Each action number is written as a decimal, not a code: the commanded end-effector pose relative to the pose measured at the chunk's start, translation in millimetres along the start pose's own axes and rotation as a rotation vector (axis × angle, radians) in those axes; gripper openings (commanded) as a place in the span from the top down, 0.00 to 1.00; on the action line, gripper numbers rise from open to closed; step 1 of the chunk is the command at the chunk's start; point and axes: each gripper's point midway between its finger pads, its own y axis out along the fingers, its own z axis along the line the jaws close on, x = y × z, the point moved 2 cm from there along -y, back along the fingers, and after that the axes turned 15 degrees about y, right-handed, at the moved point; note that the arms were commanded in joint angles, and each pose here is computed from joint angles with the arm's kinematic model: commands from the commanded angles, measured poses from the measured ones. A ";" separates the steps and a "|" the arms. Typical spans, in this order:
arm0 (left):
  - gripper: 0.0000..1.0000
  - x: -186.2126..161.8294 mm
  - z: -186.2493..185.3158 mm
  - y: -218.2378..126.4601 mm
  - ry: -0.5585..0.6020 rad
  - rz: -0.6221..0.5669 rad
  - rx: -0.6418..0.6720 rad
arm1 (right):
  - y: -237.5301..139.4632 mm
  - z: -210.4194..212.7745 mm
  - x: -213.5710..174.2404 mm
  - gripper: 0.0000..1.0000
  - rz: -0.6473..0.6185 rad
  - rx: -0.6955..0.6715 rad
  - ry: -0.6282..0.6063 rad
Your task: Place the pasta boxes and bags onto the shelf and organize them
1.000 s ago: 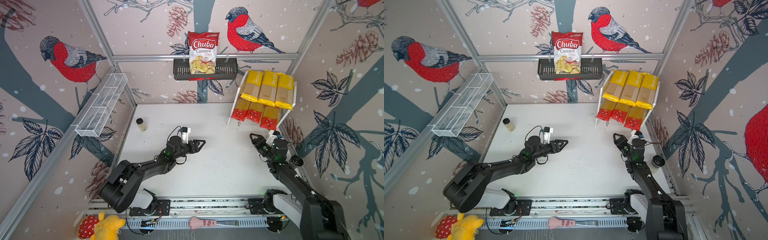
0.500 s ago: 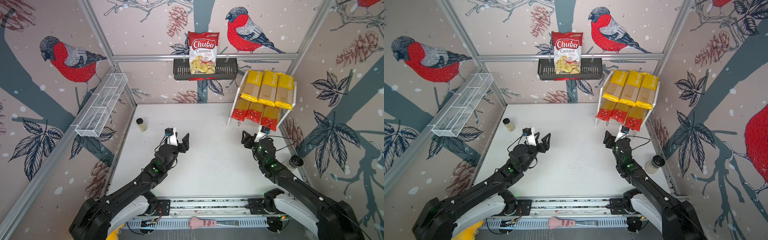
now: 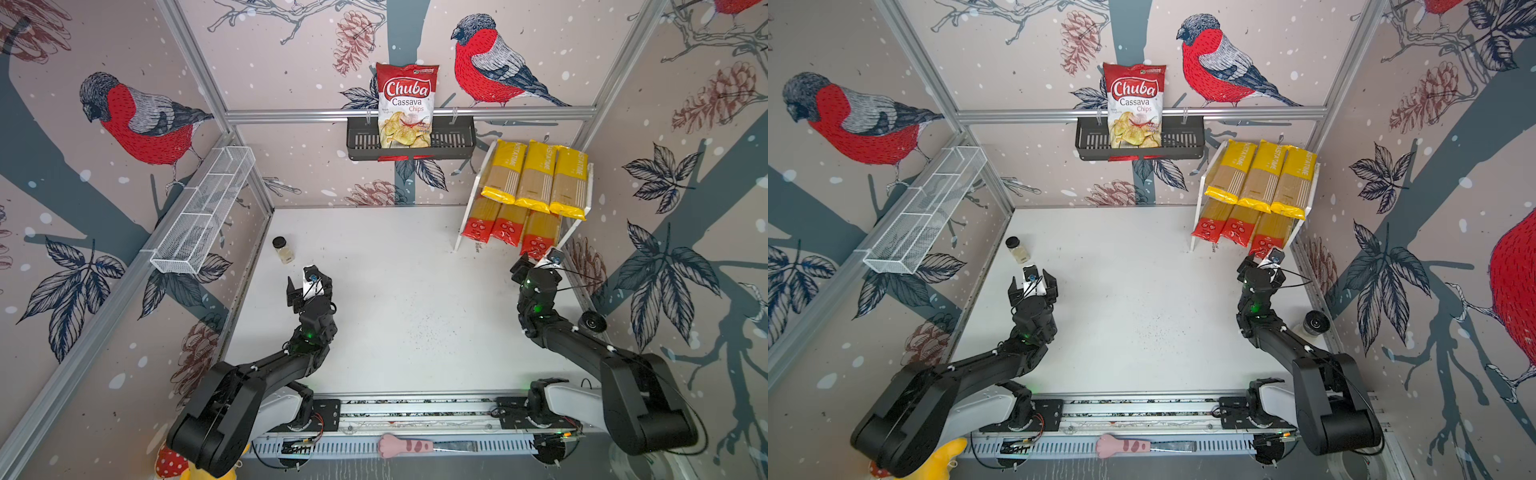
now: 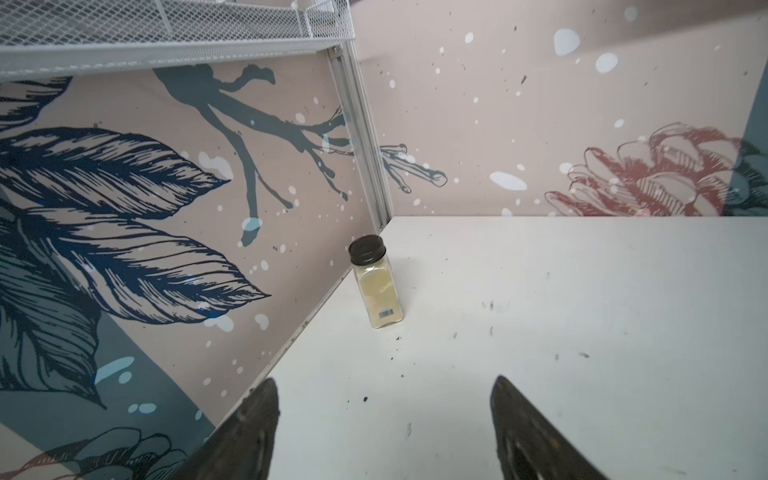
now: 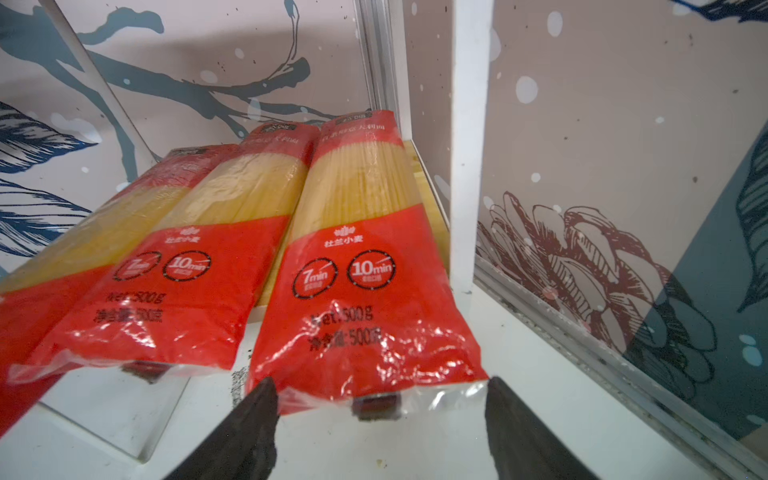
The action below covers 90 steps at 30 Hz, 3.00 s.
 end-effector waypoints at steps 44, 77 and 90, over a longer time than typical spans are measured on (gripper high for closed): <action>0.15 -26.6 -13.5 50.3 -0.174 -0.038 -0.111 | 13.6 -24.2 -33.9 0.14 -0.011 0.087 -0.061; 0.02 -26.8 -13.3 51.1 -0.177 -0.034 -0.112 | 13.2 -24.4 -33.0 0.00 -0.014 0.086 -0.060; 0.02 -26.9 -13.5 51.0 -0.176 -0.034 -0.113 | 13.2 -24.3 -33.3 0.00 -0.013 0.087 -0.061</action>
